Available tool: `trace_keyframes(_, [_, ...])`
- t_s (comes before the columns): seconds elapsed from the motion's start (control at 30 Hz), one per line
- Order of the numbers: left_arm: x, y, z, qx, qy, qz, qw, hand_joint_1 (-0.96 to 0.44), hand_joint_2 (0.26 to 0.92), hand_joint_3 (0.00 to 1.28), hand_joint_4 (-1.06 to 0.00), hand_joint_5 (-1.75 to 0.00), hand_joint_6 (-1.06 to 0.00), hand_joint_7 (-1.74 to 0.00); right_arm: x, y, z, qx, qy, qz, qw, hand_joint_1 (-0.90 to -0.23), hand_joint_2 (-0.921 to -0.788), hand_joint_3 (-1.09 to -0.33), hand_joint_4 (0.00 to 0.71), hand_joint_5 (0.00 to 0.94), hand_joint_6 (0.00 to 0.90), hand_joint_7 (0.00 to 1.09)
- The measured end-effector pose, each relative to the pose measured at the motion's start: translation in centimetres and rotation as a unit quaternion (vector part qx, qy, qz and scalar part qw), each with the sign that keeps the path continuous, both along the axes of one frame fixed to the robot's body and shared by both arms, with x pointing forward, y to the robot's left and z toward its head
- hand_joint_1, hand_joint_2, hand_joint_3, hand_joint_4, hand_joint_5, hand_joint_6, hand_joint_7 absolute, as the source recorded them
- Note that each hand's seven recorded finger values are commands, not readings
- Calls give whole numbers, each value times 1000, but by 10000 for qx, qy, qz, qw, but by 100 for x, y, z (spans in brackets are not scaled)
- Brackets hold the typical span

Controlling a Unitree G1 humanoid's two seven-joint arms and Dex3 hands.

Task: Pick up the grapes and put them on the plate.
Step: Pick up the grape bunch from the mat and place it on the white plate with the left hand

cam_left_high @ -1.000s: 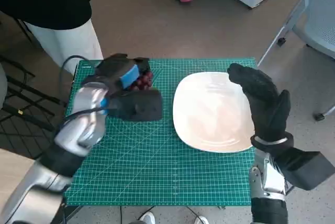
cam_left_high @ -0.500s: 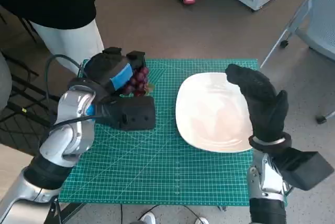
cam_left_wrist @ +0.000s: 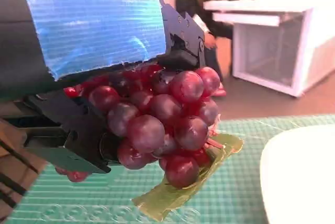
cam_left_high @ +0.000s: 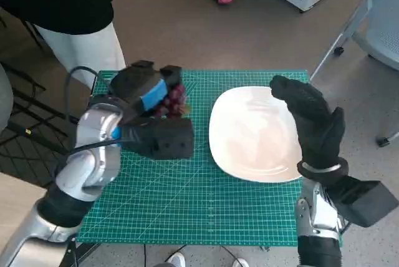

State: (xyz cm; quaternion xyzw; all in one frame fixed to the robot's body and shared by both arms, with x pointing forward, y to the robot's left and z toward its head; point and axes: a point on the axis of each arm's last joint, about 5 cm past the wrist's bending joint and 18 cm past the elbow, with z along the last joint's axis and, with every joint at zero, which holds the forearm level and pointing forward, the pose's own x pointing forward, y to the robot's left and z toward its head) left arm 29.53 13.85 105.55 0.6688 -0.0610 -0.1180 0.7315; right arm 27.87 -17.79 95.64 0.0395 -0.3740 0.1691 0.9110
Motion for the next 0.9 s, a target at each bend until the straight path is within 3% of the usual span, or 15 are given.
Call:
trace_keyframes(0.3, [34, -293, 156, -208, -146, -492, 9985, 21, 912, 298, -413, -1454, -414, -1370, -24, -50, 23, -36, -77, -72, 9999, -645, -921, -762, 328, 4, 0, 369])
trace_keyframes(0.33, [35, -332, 178, -220, -185, -567, 9980, 67, 882, 360, -410, -1483, -417, -1250, -28, -55, 22, -37, -76, -80, 9999, -645, -921, -761, 329, 4, 0, 369])
trace_keyframes(0.43, [37, -449, 227, -223, -304, -819, 9959, 265, 741, 641, -413, -1601, -515, -651, -48, -74, 8, -41, -65, -113, 9999, -646, -921, -759, 330, 5, 0, 371])
trace_keyframes(0.47, [38, -486, 237, -218, -343, -908, 9950, 303, 713, 696, -415, -1623, -564, -527, -56, -83, 1, -43, -57, -129, 9999, -646, -921, -758, 331, 5, 1, 371])
trace_keyframes(0.5, [42, -522, 244, -211, -377, -993, 9941, 307, 706, 706, -418, -1623, -589, -510, -65, -93, -7, -44, -48, -147, 9999, -646, -921, -757, 332, 5, 1, 371])
trace_keyframes(0.53, [48, -557, 247, -205, -404, -1076, 9932, 276, 721, 672, -420, -1603, -589, -606, -74, -105, -14, -45, -39, -168, 9998, -647, -921, -756, 332, 6, 2, 372])
trace_keyframes(0.63, [79, -651, 244, -187, -409, -1289, 9906, 109, 828, 464, -412, -1515, -485, -1105, -103, -146, -27, -60, -31, -237, 9997, -648, -921, -751, 335, 6, 5, 371])
trace_keyframes(0.73, [130, -739, 232, -177, -303, -1416, 9893, 36, 891, 375, -374, -1507, -397, -1358, -135, -189, -29, -80, -48, -306, 9995, -649, -921, -746, 338, 7, 8, 368])
trace_keyframes(0.83, [182, -827, 223, -170, -132, -1470, 9889, 13, 911, 360, -348, -1520, -355, -1450, -172, -229, -31, -91, -68, -381, 9992, -650, -921, -741, 340, 6, 20, 348])
trace_keyframes(0.9, [208, -886, 220, -164, -26, -1506, 9885, 103, 884, 418, -348, -1553, -348, -1214, -197, -253, -32, -97, -80, -432, 9990, -650, -921, -739, 342, 5, 29, 333])
